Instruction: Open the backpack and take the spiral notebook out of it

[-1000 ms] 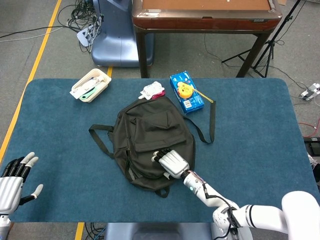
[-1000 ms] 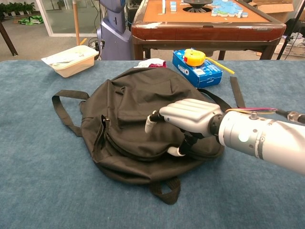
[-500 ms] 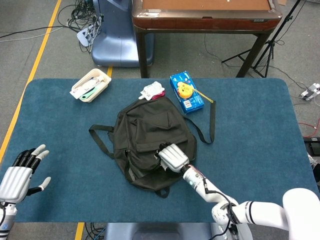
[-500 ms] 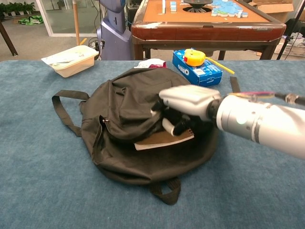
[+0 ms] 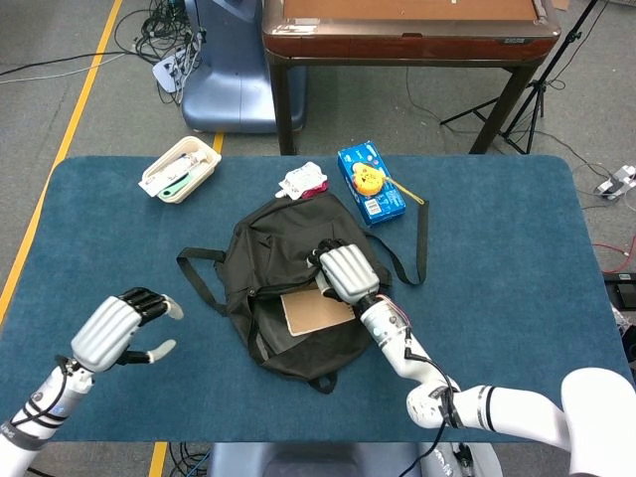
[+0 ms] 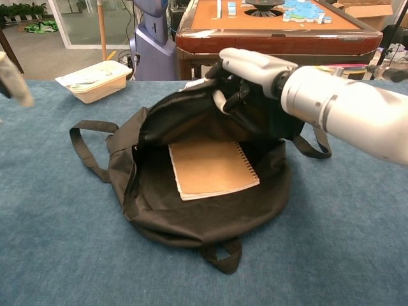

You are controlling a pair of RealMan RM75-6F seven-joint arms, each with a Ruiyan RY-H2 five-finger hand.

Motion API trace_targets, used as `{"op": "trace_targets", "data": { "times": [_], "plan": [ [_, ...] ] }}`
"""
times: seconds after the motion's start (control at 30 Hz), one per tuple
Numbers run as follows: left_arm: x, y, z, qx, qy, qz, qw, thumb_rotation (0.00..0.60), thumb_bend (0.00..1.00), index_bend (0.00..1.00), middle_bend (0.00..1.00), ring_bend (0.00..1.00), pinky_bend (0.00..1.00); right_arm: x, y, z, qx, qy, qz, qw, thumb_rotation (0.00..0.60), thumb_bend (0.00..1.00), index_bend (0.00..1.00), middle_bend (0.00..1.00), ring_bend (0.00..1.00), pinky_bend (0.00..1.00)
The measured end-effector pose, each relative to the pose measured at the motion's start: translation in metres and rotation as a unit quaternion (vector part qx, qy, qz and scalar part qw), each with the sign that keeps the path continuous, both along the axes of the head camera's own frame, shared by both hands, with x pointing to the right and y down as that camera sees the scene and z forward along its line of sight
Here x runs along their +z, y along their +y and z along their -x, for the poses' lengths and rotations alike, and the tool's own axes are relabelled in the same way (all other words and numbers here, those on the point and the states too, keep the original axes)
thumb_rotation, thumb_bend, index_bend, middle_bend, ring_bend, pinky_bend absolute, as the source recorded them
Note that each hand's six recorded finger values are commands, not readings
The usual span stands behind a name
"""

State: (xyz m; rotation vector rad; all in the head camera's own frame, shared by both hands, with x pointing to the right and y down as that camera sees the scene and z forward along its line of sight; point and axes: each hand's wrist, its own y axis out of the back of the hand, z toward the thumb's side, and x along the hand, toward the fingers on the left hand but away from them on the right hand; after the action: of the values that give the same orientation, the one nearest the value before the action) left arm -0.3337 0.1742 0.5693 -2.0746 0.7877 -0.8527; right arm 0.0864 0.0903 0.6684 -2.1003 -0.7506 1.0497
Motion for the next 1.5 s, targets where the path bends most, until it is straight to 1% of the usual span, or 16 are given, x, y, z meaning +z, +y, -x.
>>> {"op": "trace_targets", "data": {
  "times": [0.1, 0.17, 0.23, 0.37, 0.53, 0.8, 1.03, 1.1, 1.23, 1.4, 1.5],
  "plan": [
    [0.003, -0.004, -0.03, 0.05, 0.037, 0.007, 0.9981, 0.6, 0.25, 0.45, 0.46, 0.42, 0.38, -0.002, -0.007, 0.001, 0.025, -0.006, -0.003, 0.9997, 0.6, 0.72, 0.7, 0.48, 0.24, 0.28],
    [0.008, -0.006, -0.053, 0.084, 0.059, 0.012, 0.9946, 0.6, 0.25, 0.45, 0.46, 0.42, 0.38, -0.002, -0.012, 0.001, 0.041, -0.01, -0.005, 0.9991, 0.6, 0.72, 0.7, 0.48, 0.24, 0.28],
    [0.013, -0.007, -0.069, 0.108, 0.071, 0.015, 0.9915, 0.6, 0.25, 0.45, 0.46, 0.42, 0.38, -0.002, -0.017, 0.003, 0.052, -0.012, -0.003, 0.9986, 0.6, 0.72, 0.7, 0.48, 0.24, 0.28],
    [0.028, -0.007, -0.101, 0.16, 0.077, 0.02, 0.9838, 0.6, 0.25, 0.45, 0.46, 0.42, 0.38, -0.005, -0.025, 0.01, 0.068, -0.024, 0.007, 0.9974, 0.6, 0.72, 0.7, 0.48, 0.24, 0.28],
    [0.051, -0.008, -0.127, 0.198, 0.071, 0.022, 0.9774, 0.6, 0.25, 0.42, 0.45, 0.42, 0.38, -0.007, -0.034, 0.02, 0.083, -0.042, 0.028, 0.9952, 0.6, 0.72, 0.7, 0.48, 0.24, 0.28],
    [0.094, -0.018, -0.153, 0.228, 0.037, 0.017, 0.9729, 0.6, 0.25, 0.36, 0.42, 0.4, 0.38, -0.004, -0.045, 0.034, 0.106, -0.061, 0.071, 0.9899, 0.6, 0.72, 0.7, 0.48, 0.24, 0.28],
    [0.126, -0.024, -0.165, 0.238, 0.002, 0.022, 0.9711, 0.6, 0.25, 0.29, 0.33, 0.34, 0.36, 0.0, -0.054, 0.037, 0.125, -0.075, 0.099, 0.9843, 0.6, 0.72, 0.7, 0.48, 0.24, 0.28],
    [0.132, -0.025, -0.166, 0.242, -0.009, 0.018, 0.9702, 0.6, 0.25, 0.26, 0.3, 0.31, 0.34, 0.002, -0.055, 0.038, 0.127, -0.077, 0.105, 0.9832, 0.6, 0.72, 0.7, 0.48, 0.24, 0.28],
    [0.147, -0.028, -0.166, 0.249, -0.038, 0.004, 0.9677, 0.6, 0.25, 0.22, 0.26, 0.27, 0.32, 0.006, -0.055, 0.036, 0.128, -0.075, 0.114, 0.9824, 0.6, 0.72, 0.7, 0.48, 0.24, 0.28],
    [0.16, -0.032, -0.164, 0.257, -0.066, -0.015, 0.9641, 0.6, 0.25, 0.18, 0.2, 0.23, 0.29, 0.011, -0.053, 0.034, 0.126, -0.07, 0.12, 0.9822, 0.6, 0.72, 0.7, 0.48, 0.24, 0.28],
    [0.166, -0.034, -0.163, 0.259, -0.079, -0.027, 0.9623, 0.6, 0.25, 0.13, 0.14, 0.18, 0.25, 0.013, -0.052, 0.032, 0.126, -0.068, 0.124, 0.982, 0.6, 0.72, 0.7, 0.48, 0.24, 0.28]
  ]
}}
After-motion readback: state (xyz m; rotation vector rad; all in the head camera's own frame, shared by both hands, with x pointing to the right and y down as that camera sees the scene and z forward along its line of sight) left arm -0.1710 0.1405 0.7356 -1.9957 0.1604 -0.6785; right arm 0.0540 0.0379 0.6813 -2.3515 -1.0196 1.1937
